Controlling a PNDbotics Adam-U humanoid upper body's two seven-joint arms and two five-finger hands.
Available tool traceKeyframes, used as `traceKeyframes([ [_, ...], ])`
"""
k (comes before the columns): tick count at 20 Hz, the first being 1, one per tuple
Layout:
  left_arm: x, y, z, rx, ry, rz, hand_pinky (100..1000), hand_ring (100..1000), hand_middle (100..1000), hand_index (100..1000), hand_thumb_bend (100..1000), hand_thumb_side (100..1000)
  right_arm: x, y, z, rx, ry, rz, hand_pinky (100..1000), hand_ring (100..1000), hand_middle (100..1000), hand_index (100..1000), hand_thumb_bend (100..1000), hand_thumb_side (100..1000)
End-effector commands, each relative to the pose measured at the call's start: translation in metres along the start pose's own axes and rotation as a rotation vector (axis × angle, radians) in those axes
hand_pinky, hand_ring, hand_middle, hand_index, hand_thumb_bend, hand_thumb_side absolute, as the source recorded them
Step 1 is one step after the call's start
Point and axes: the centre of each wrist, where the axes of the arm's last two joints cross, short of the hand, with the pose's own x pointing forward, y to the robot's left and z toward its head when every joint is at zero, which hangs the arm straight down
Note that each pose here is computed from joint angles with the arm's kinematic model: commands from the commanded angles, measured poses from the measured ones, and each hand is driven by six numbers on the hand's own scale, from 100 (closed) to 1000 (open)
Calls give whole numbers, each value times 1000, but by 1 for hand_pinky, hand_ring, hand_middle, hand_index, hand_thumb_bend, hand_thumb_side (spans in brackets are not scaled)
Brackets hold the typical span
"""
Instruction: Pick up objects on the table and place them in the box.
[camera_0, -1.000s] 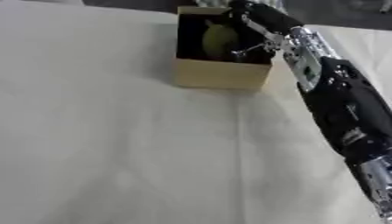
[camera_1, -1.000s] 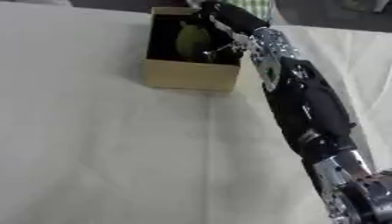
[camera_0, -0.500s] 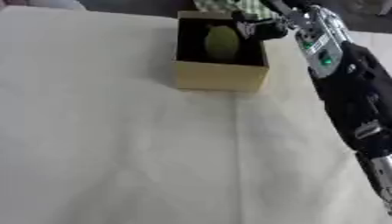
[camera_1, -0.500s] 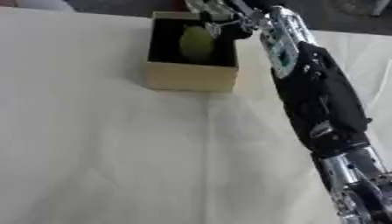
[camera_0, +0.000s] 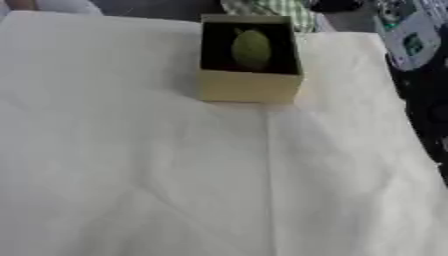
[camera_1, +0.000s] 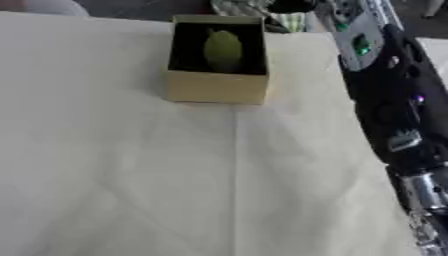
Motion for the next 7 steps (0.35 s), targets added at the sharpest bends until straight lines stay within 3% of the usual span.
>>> traceKeyframes([
  [1,3,4,-4,-11,-20,-17,485,544,609,695,100,461,1,-30,2,-85,-8,2,799,944,525,802,100,100],
  [7,3,6,-5,-3,-25,-21,487,545,610,696,100,459,5,-59,27,-257,-40,9,794,912,522,798,100,100],
])
